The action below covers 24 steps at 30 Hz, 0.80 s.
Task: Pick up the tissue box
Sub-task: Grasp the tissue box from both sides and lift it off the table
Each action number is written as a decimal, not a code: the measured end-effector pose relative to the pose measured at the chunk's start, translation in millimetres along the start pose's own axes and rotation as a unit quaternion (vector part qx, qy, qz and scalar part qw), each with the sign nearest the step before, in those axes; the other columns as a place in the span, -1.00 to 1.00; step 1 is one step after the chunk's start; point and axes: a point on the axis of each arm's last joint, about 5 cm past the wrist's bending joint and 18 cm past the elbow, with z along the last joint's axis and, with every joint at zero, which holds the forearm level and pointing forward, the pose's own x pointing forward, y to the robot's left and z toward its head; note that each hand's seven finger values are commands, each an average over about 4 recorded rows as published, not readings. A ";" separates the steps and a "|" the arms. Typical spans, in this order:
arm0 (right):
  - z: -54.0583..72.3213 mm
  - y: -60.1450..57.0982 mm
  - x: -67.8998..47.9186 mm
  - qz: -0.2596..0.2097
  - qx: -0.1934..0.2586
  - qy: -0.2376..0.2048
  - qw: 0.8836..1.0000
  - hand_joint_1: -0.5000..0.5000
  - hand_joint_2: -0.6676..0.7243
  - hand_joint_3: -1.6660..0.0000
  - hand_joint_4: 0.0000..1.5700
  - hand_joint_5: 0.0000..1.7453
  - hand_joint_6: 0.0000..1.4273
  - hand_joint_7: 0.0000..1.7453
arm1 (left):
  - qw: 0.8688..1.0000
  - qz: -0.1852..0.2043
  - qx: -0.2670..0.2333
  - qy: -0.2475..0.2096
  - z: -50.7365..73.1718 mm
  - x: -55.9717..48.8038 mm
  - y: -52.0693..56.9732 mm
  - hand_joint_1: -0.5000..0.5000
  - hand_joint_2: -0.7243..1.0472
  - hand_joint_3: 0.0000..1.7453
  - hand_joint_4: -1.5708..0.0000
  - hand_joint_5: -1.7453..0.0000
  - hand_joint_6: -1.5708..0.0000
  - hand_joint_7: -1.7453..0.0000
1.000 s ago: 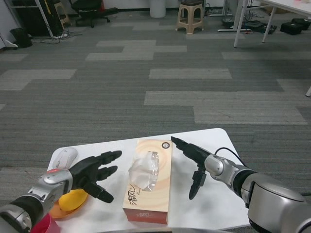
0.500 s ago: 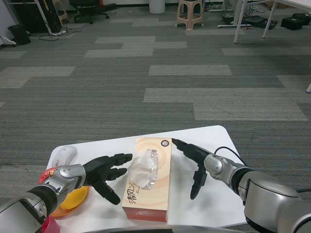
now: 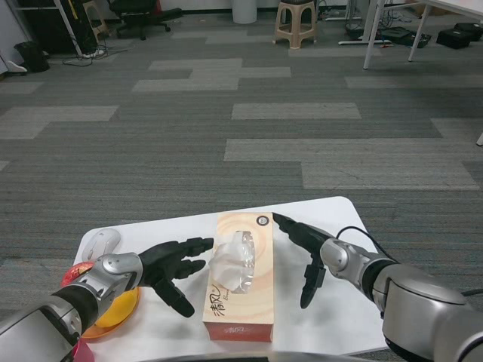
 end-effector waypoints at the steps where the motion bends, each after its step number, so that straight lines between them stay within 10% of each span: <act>1: 0.1 -0.1 0.1 0.000 0.000 0.000 1.000 -0.83 0.11 0.81 -1.00 -1.00 -1.00 -1.00 | 1.000 0.000 0.001 -0.001 0.6 0.3 0.1 1.00 0.60 -0.90 0.95 1.00 1.00 1.00; 24: -0.3 -6.0 0.5 -0.035 -0.006 0.006 0.999 -0.83 0.07 0.79 -1.00 -1.00 -1.00 -1.00 | 0.999 0.019 -0.022 -0.039 12.2 10.9 -4.7 1.00 0.60 -0.90 0.95 1.00 1.00 1.00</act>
